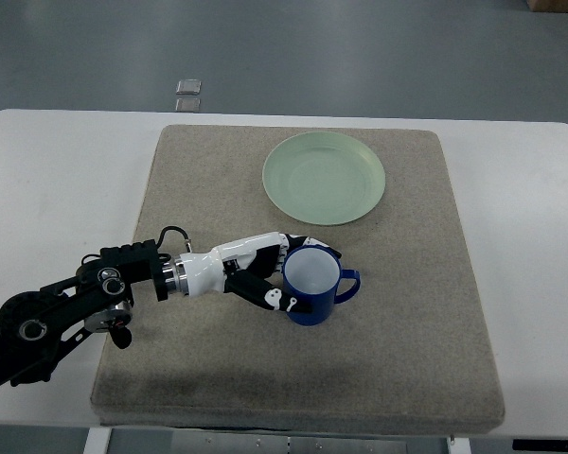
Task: Place cup left of plate with left hand
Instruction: 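Close the left hand fingers around the blue mug's body, then lift the blue mug with the left hand and carry it past the plate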
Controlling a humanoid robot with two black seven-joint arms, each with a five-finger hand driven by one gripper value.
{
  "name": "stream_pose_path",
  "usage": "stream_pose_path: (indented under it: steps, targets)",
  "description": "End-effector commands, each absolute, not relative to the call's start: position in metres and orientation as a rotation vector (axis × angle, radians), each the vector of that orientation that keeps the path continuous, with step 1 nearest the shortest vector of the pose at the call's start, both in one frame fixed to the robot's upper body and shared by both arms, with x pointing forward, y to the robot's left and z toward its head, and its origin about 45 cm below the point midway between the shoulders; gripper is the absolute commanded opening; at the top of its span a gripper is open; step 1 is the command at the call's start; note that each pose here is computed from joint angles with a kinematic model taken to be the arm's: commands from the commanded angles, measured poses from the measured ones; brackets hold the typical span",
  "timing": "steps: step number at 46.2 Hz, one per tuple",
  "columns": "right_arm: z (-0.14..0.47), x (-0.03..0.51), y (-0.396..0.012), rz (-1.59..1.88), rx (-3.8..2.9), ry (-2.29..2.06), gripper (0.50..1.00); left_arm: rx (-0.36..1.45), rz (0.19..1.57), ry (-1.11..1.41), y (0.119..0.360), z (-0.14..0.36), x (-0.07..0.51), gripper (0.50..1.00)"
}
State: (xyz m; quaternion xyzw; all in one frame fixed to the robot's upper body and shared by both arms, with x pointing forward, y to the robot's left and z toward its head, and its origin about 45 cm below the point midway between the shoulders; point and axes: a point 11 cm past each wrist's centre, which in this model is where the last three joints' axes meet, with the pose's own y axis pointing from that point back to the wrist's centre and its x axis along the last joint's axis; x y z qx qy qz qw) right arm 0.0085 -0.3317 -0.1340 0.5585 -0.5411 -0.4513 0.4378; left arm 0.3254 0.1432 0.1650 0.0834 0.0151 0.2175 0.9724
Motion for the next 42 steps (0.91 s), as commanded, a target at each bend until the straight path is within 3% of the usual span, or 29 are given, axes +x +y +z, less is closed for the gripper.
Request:
stream_pose_path:
  steps: [1,13,16,25,33,42]
  targets:
    - [-0.134,0.009,-0.332,-1.121,1.389,-1.346,0.932,0.165,0.438,0.030,0.143,0.166,0.325,0.746]
    - [-0.134,0.008,-0.332,-1.122,1.388,-1.345,0.932,0.157,0.440,0.025,0.142,0.168,0.327,0.701]
    - [-0.134,0.009,-0.332,-1.121,1.389,-1.346,0.932,0.135,0.446,0.017,0.143,0.171,0.328,0.664]
    - [-0.134,0.009,-0.332,-1.121,1.389,-1.346,0.932,0.086,0.513,-0.026,0.154,0.186,0.340,0.649]
    - [-0.134,0.009,-0.332,-1.121,1.389,-1.346,0.932,0.053,0.602,-0.078,0.182,0.208,0.360,0.628]
    - [-0.134,0.009,-0.332,-1.121,1.389,-1.346,0.932,0.045,0.731,-0.140,0.219,0.228,0.379,0.551]
